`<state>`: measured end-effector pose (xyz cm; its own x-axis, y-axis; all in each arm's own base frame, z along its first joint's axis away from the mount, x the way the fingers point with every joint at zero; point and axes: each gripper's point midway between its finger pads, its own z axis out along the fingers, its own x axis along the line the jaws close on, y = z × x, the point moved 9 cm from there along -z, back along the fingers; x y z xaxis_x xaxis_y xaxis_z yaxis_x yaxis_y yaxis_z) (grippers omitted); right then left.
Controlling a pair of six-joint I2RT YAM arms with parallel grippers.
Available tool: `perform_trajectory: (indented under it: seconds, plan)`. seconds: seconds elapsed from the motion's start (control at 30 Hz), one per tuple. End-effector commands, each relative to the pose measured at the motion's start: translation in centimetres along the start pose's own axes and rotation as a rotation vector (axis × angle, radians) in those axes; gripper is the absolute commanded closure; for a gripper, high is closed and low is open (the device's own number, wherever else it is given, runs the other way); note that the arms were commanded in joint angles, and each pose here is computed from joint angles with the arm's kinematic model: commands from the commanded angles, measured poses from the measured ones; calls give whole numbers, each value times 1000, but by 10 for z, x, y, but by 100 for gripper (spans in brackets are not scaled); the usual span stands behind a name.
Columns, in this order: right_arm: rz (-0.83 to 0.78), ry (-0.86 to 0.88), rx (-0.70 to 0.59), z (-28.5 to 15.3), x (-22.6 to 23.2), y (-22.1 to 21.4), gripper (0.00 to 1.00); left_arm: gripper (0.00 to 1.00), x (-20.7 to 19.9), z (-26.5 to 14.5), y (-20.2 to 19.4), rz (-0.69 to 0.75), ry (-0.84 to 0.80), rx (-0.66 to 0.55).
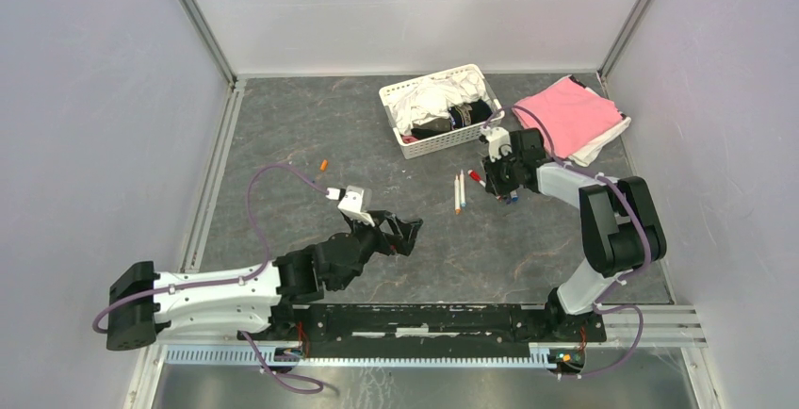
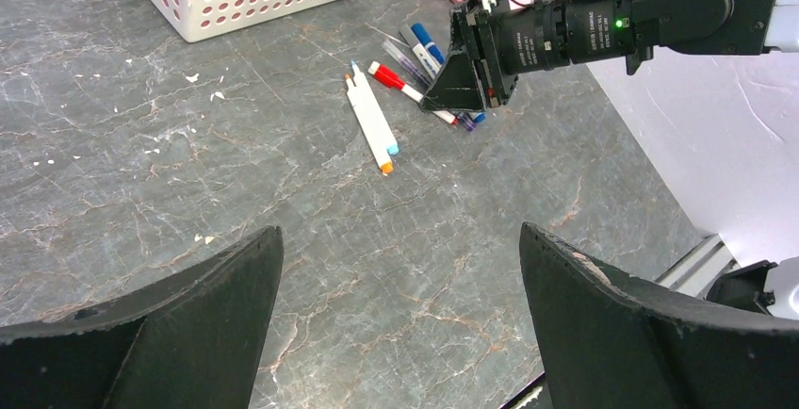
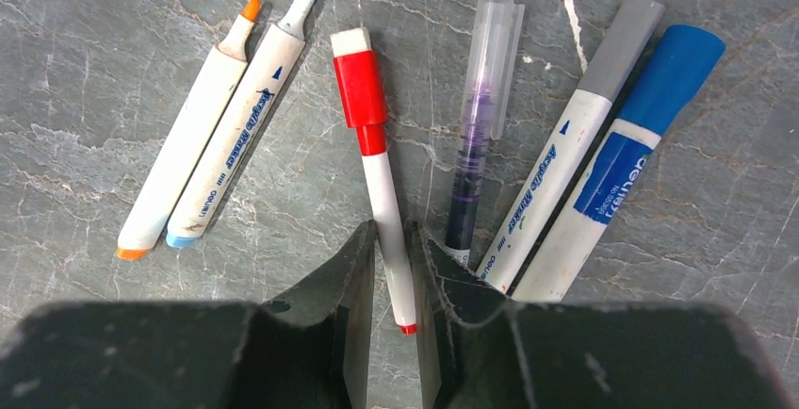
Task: Insert the pens into the pen caps
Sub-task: Place the pen at the center of the board, then pick up the pen from the center of the board.
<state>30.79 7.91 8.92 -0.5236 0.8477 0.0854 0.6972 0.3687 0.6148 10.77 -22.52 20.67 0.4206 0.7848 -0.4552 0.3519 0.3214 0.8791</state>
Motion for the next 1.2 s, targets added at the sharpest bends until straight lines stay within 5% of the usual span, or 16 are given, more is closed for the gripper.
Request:
perform_trajectory:
  seconds: [0.0, 0.3, 0.8, 1.17]
  plan:
    - [-2, 5, -50, -8, -4, 17, 74, 1, 1, -2, 6, -52, 16, -29]
    - [-79, 14, -197, -43, -5, 39, 68, 0, 3, -1, 12, -3, 43, -30]
    - [-407, 290, -573, -118, 26, 58, 55, 0, 55, 26, 59, 122, 206, -10]
    - [-517, 446, -682, -126, 44, 48, 46, 0, 89, 64, 78, -2, 151, 109]
